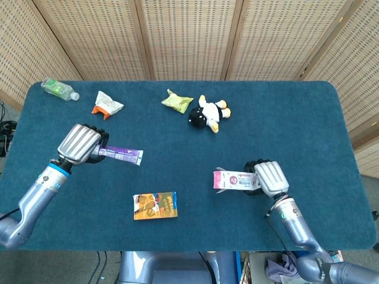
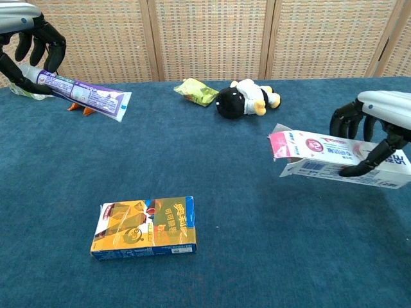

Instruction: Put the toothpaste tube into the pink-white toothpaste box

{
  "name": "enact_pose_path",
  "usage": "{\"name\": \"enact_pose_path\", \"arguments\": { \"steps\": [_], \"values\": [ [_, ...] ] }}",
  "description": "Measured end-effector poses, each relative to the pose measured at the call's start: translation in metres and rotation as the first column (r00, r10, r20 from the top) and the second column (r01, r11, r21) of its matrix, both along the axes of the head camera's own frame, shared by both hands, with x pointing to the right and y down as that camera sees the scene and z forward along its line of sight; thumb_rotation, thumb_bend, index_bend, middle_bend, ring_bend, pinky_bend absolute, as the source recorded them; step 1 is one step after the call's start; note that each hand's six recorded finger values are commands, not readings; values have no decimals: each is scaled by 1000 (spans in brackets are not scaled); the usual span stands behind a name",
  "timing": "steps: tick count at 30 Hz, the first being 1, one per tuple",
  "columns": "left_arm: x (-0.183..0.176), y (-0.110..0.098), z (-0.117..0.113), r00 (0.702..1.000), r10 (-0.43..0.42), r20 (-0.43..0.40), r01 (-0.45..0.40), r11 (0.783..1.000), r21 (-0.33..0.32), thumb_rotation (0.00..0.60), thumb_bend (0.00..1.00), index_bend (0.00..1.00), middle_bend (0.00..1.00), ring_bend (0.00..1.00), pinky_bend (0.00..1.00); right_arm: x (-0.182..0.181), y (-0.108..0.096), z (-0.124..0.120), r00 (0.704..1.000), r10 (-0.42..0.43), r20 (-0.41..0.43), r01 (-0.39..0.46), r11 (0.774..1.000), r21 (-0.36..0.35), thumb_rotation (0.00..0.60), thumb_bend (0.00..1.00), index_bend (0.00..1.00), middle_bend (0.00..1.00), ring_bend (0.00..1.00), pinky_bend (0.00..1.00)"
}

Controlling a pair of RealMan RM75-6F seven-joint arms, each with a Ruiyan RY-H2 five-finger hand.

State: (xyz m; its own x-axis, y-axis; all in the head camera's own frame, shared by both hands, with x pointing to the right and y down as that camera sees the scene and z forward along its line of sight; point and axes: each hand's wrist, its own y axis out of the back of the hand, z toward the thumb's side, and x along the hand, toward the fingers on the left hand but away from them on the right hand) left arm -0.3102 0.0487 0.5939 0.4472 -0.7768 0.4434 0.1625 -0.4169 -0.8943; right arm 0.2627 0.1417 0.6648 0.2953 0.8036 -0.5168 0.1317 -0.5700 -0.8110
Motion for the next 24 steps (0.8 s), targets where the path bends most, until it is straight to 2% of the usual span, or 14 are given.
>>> {"name": "enact_pose_path", "arguments": {
  "steps": [10,17,24],
  "values": [
    [50,17,-17,994,72,-88,-77,996,-52,600,288,792,670,557,576,-44,-12,-13,999,-48,23,47,999,19,600,0,572,516,420,448],
    [69,29,-18,991,103,-84,-109,991,-74,600,288,792,670,558,577,-66,-19,-13,998,-46,31,45,999,17,600,0,572,517,420,448],
    [73,36,-13,994,89,-66,-95,991,-92,600,288,792,670,558,578,-78,-23,-11,999,-40,18,40,999,23,600,0,572,516,420,448]
  ]
}}
